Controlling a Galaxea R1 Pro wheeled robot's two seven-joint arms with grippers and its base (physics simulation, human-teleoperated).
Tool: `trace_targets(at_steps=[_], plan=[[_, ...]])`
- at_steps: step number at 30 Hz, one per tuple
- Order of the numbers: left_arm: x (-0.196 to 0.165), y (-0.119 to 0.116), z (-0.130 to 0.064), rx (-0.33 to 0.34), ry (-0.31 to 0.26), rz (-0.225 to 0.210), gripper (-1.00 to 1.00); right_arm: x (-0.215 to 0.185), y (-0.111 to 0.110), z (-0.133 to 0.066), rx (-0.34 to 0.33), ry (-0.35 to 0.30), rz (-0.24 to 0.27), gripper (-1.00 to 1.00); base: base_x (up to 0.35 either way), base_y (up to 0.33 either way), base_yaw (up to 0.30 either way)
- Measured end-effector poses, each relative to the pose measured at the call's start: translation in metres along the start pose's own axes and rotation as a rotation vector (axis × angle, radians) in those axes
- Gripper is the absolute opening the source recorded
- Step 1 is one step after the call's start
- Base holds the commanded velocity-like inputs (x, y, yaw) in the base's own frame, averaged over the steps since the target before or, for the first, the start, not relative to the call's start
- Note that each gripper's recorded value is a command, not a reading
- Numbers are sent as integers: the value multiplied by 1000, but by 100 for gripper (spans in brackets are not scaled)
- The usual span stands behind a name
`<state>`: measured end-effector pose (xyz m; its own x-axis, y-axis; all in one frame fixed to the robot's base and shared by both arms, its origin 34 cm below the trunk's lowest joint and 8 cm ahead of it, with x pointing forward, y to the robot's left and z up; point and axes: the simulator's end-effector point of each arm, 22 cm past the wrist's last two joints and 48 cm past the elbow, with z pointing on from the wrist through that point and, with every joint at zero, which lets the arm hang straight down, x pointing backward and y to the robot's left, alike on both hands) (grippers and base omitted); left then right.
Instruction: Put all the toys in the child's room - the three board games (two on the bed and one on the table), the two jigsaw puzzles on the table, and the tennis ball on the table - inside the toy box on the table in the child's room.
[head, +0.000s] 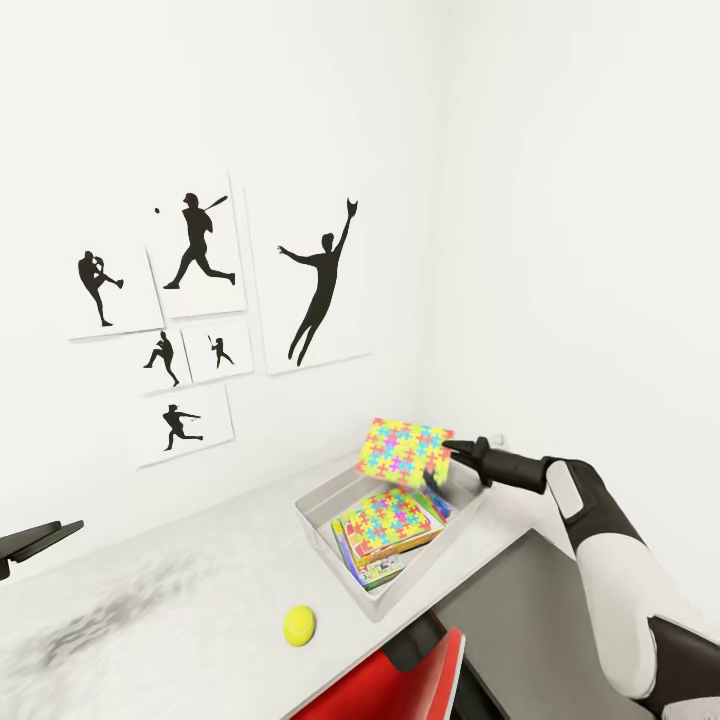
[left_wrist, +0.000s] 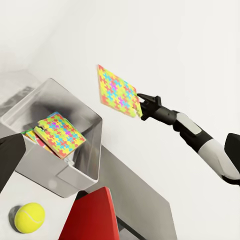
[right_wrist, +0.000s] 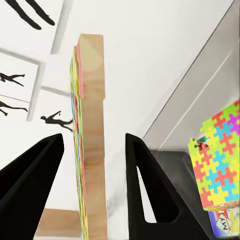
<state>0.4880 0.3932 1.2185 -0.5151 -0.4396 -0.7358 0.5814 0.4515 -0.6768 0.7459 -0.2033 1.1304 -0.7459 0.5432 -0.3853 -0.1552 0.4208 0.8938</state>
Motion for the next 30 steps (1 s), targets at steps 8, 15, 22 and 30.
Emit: trace_targets(at_steps=[8,15,22,30], plan=[[0,0,0,0,0,-1,100,-10,-10,6,62,-38,-30,-100,0,0,0],[0,1,0,-1,0,-2,100,-7,-17,22,81,-66,-47,-100,0,0,0],[0,1,0,-1,0,-2,100,-5,-21,25,90,-69,-53,-100,0,0,0],[1,3,0,-3,3,-6,100,16,-23,38,123,8,-113,-100,0,0,0]])
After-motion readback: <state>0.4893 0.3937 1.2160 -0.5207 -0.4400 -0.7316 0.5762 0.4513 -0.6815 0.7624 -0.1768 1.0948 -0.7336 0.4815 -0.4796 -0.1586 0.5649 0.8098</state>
